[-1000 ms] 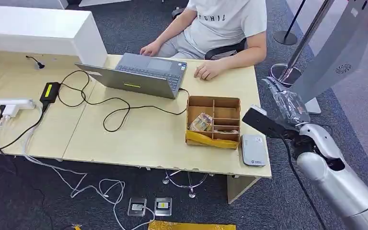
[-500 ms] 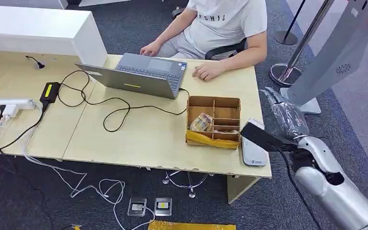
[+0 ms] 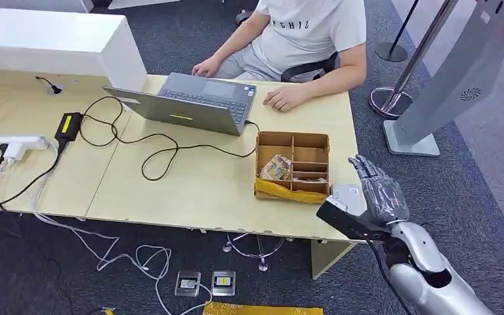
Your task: Pass the card to the sensor for recognition and then transmit it.
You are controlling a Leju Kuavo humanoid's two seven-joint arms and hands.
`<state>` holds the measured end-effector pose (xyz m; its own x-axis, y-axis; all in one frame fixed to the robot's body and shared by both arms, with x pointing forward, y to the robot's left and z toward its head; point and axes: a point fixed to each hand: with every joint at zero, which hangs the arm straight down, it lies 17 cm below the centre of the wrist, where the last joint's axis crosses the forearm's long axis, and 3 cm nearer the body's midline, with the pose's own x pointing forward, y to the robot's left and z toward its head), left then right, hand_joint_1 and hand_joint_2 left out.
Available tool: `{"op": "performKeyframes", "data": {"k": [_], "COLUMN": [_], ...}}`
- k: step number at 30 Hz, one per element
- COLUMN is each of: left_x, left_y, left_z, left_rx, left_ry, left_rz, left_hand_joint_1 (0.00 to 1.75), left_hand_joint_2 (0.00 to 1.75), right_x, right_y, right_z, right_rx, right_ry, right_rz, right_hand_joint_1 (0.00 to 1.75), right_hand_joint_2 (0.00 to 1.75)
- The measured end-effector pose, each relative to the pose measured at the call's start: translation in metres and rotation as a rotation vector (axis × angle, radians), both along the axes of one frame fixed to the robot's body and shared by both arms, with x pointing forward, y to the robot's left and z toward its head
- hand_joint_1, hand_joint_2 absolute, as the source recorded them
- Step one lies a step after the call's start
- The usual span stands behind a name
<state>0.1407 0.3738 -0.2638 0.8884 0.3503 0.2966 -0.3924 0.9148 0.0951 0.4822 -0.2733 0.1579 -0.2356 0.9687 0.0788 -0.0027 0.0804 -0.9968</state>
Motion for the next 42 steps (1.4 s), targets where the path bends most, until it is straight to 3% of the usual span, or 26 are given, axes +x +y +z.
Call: {"op": "performKeyframes", "data": {"k": [17,42], "left_x": [0.004,0.005], "left_y": [-0.004,-0.01], "left_z": [0.001,0.001], "left_rx": [-0.009,-0.022], "left_ry": [-0.008,-0.012], "left_rz": [-0.025,-0.063], "left_hand_joint_1": [0.0,0.0], "left_hand_joint_2": [0.0,0.0], "right_x": [-0.002,0.017], "right_y": [0.036,0.051], "right_z": [-0.018,-0.012], "right_rx": [0.007,-0.071], "right_ry": [-0.014,0.001], "right_rz": [0.055,0.02], "right_hand_joint_1": [0.0,0.0], "right_hand_joint_2": [1.75,1.75]}}
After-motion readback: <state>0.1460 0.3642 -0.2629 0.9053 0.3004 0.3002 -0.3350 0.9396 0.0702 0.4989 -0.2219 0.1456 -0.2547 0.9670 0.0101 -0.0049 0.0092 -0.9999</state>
